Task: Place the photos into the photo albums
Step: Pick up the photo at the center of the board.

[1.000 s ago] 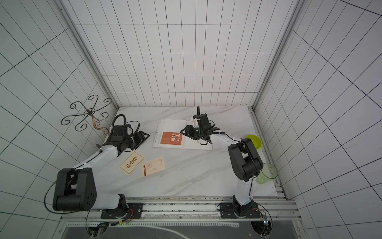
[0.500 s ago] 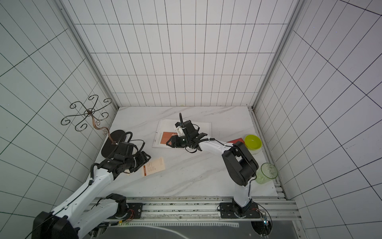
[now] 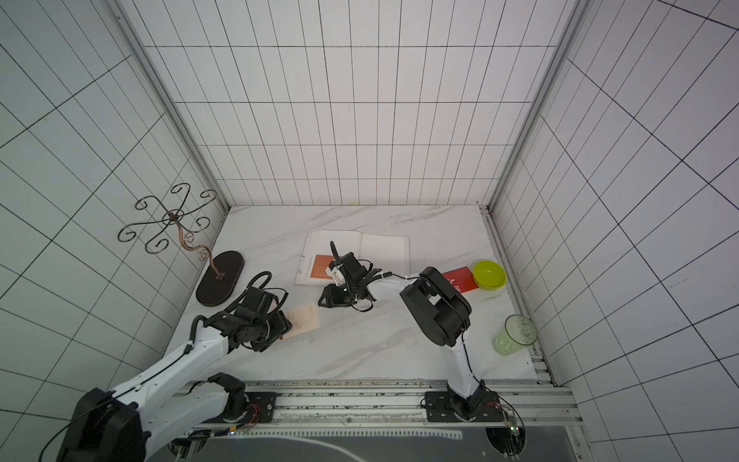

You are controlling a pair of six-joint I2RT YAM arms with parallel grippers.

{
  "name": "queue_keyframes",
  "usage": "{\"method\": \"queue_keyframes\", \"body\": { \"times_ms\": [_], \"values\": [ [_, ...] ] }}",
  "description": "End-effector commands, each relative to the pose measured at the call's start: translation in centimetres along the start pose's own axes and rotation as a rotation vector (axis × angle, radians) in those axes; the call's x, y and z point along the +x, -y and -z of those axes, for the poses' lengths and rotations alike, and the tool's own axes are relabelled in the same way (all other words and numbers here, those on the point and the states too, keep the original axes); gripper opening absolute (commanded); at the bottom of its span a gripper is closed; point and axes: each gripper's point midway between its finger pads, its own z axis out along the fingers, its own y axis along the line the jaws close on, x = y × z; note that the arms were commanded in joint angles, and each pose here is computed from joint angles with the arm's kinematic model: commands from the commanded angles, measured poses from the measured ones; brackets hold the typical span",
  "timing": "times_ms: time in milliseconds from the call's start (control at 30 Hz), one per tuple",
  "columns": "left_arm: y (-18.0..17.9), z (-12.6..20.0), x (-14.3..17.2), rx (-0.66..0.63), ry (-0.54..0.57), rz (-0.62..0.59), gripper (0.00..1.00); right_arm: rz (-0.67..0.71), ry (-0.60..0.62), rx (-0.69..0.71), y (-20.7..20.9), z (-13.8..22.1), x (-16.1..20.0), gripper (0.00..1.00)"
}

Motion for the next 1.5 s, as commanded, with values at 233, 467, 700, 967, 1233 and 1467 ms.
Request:
{"method": "queue_keyframes", "body": {
  "times_ms": [233,467,700,967,1233,1467],
  "values": [
    [-1.5,-1.9,0.5,-0.034,-0.01,0.011,0.66,0.063,0.042,-0.043,-2.8,-0.7,-3.1,0.48],
    [0.5,0.4,-0.7,0.019,0.034,-0.014,0.66,0.048,0.033,-0.037,-2.6,-1.4,-3.3,0.48],
    [3.6,1.8,-1.5,0.13,0.05,-0.068,0.66,0.032,0.023,-0.04,-2.4,-1.7,-3.2,0.48],
    [-0.4,-2.2,0.4,0.015,-0.019,-0.022,0.66,0.021,0.014,-0.045,-2.4,-1.9,-3.0,0.48],
    [-2.4,-3.5,1.3,-0.01,-0.051,0.018,0.66,0.0,-0.019,-0.08,-2.4,-2.6,-2.1,0.48],
    [-2.8,-3.7,1.4,-0.003,-0.061,0.034,0.66,-0.035,-0.028,-0.138,-3.0,-3.1,-1.8,0.48]
  ]
}}
